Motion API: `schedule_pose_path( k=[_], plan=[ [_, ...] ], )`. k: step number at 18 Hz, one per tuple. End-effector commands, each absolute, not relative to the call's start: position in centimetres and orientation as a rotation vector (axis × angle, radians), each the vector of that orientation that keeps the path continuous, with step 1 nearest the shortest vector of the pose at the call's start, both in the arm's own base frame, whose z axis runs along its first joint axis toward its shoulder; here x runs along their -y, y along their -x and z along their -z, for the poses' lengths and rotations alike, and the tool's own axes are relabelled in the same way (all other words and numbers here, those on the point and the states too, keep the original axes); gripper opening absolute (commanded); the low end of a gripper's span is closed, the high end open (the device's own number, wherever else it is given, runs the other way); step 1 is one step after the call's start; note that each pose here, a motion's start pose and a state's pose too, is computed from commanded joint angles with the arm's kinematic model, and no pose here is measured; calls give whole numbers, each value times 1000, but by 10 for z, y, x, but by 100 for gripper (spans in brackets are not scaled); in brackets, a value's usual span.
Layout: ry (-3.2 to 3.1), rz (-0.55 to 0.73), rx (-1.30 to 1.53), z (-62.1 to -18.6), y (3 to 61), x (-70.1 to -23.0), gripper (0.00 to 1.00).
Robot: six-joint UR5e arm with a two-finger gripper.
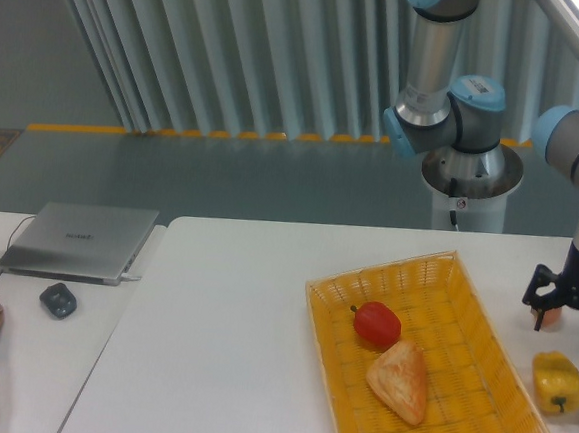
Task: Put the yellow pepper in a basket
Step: 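Descend over the yellow pepper and close the gripper on it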
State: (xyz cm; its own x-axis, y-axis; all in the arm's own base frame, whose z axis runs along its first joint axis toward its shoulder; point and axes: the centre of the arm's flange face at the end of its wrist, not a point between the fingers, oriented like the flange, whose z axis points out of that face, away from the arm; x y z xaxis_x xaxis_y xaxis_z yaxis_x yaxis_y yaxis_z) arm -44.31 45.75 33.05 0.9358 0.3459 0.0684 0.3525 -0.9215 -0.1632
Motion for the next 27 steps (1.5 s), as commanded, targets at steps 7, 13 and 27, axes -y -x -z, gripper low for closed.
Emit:
schedule_pose_path(
  k=[7,13,27],
  plan=[
    [2932,80,538,-315,446,-461,100],
    [2935,64,531,-302,447,-468,100],
    [2939,25,555,-287,445,-478,100]
  ],
)
